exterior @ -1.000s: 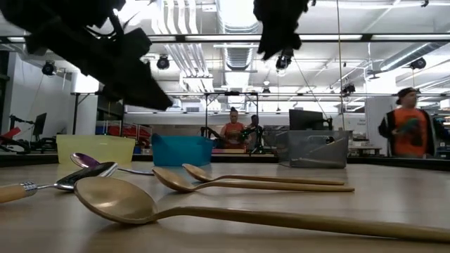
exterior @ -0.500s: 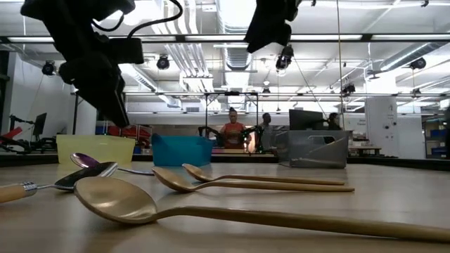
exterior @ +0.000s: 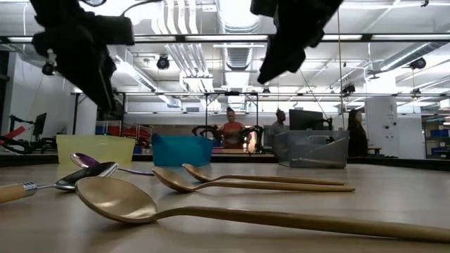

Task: Sort silverware by color (type)
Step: Put the gold spoon into the yellow bin

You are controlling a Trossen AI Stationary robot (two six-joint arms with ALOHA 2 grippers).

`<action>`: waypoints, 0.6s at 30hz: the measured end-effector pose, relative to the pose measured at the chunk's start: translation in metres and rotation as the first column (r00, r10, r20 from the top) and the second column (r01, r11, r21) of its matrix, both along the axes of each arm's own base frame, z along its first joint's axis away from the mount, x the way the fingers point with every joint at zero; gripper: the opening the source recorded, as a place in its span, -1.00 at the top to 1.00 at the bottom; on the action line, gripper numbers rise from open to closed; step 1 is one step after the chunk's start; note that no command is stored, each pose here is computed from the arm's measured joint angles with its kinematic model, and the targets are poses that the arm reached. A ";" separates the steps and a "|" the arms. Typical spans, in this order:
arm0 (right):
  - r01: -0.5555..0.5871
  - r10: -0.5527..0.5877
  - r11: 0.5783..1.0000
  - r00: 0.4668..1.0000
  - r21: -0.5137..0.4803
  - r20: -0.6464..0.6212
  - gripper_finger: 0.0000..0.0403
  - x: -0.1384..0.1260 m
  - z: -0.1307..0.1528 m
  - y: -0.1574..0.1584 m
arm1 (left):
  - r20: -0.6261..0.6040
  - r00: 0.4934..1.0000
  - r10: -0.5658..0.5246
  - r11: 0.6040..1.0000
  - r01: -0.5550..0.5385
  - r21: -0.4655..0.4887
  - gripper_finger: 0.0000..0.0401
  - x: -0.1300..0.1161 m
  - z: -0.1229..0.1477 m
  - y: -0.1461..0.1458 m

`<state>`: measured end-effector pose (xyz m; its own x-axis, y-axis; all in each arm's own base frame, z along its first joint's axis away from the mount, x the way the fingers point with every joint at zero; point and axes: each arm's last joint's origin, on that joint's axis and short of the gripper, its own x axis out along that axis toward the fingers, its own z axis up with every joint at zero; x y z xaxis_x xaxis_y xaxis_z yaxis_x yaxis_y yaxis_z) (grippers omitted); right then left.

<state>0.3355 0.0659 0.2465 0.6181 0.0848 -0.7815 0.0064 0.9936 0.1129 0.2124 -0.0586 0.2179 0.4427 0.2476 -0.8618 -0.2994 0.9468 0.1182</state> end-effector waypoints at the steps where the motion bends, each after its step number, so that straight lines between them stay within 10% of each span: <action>1: 0.001 -0.001 1.000 1.000 0.003 -0.001 0.30 -0.001 -0.004 0.001 | 0.006 1.000 -0.003 1.000 0.003 -0.002 0.03 0.001 0.005 -0.001; 18: -0.009 -0.001 0.999 0.966 0.037 0.257 0.30 0.007 -0.033 0.006 | 0.188 0.982 -0.029 0.987 -0.002 0.163 0.03 -0.007 0.115 -0.019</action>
